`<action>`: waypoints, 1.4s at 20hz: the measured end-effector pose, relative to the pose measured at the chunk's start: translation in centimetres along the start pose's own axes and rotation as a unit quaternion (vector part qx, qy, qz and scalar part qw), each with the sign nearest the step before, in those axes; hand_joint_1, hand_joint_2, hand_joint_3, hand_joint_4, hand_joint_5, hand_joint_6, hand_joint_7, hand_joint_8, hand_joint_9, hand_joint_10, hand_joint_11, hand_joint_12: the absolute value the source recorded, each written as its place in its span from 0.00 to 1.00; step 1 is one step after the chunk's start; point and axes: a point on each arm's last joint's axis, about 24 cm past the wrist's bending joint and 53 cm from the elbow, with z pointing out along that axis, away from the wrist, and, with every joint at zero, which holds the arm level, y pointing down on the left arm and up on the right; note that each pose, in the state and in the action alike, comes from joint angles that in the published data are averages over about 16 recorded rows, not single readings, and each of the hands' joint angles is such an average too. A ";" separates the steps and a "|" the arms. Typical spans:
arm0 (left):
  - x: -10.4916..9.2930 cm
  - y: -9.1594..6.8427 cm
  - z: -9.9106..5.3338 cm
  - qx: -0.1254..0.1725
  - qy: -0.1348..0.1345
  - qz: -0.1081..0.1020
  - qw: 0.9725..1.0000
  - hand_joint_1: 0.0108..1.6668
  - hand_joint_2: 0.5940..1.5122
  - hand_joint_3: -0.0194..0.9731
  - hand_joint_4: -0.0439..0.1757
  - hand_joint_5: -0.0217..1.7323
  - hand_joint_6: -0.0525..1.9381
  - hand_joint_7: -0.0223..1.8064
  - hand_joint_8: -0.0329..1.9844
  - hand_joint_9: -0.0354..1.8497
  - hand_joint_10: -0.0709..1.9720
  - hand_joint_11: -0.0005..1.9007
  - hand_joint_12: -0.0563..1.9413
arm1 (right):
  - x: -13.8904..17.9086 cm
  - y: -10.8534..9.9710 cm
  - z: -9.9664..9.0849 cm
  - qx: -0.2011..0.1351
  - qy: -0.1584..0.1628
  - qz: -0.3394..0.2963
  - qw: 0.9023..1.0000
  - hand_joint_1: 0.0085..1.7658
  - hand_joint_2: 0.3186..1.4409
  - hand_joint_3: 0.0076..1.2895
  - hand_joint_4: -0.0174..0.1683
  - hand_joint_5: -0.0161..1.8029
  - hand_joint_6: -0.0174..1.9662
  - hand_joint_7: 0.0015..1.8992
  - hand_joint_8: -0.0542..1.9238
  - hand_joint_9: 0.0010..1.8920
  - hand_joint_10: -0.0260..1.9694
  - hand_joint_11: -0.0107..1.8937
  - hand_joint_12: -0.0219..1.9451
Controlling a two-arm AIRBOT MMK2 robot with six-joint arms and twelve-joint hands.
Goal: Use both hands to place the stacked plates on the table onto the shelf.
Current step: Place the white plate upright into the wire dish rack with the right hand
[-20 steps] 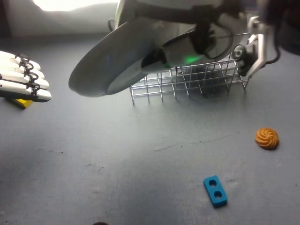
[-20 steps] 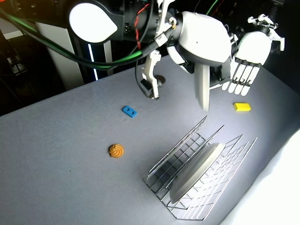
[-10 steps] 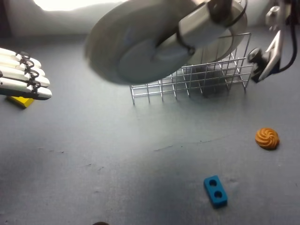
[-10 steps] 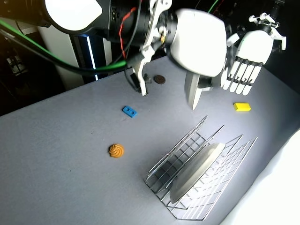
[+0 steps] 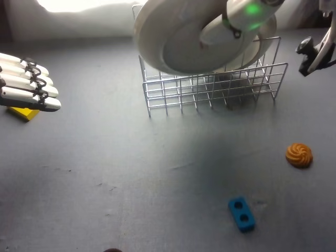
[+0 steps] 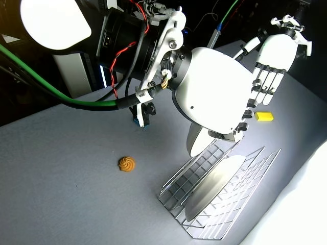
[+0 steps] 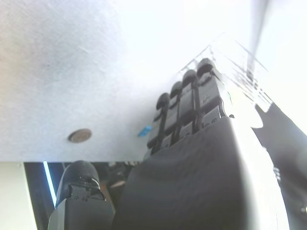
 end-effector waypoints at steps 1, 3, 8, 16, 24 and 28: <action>0.0 0.0 0.1 0.000 0.000 0.000 1.000 0.01 0.51 0.04 0.19 0.02 0.03 0.02 0.01 0.03 0.04 0.01 0.03 | -0.2 -0.2 0.0 0.002 -0.002 -0.001 1.000 0.69 0.61 0.01 0.06 0.56 0.40 0.56 0.54 0.53 0.51 0.41 0.73; 0.0 0.0 0.1 0.001 0.001 0.000 1.000 0.01 0.51 0.04 0.19 0.02 0.03 0.02 0.01 0.03 0.04 0.01 0.03 | -0.4 -0.6 0.2 0.005 -0.004 -0.004 1.000 0.69 0.61 0.01 0.06 0.55 0.41 0.56 0.54 0.53 0.51 0.41 0.73; -0.1 0.2 0.4 0.001 0.002 0.000 1.000 0.01 0.51 0.04 0.19 0.02 0.03 0.02 0.01 0.03 0.04 0.01 0.03 | -0.5 -1.6 0.9 0.009 -0.004 -0.015 1.000 0.70 0.61 0.01 0.06 0.55 0.42 0.56 0.55 0.52 0.51 0.40 0.74; -0.1 0.5 0.7 0.000 0.004 -0.001 1.000 0.01 0.52 0.04 0.19 0.02 0.03 0.02 0.01 0.03 0.04 0.01 0.03 | 0.8 -3.3 2.5 0.018 0.009 -0.040 0.999 0.70 0.61 0.01 0.06 0.54 0.43 0.55 0.54 0.52 0.51 0.40 0.75; 0.1 0.4 1.1 0.004 0.008 -0.001 1.000 0.01 0.52 0.04 0.19 0.03 0.03 0.02 0.01 0.03 0.04 0.01 0.03 | 2.6 -5.1 3.4 0.028 0.025 -0.064 0.997 0.70 0.61 0.01 0.06 0.53 0.43 0.55 0.54 0.52 0.51 0.40 0.76; 0.2 0.4 1.2 0.005 0.010 -0.001 1.000 0.01 0.52 0.04 0.19 0.03 0.03 0.02 0.01 0.03 0.04 0.01 0.03 | 3.2 -5.9 3.5 0.029 0.032 -0.074 0.996 0.70 0.61 0.01 0.06 0.53 0.43 0.55 0.54 0.52 0.50 0.40 0.75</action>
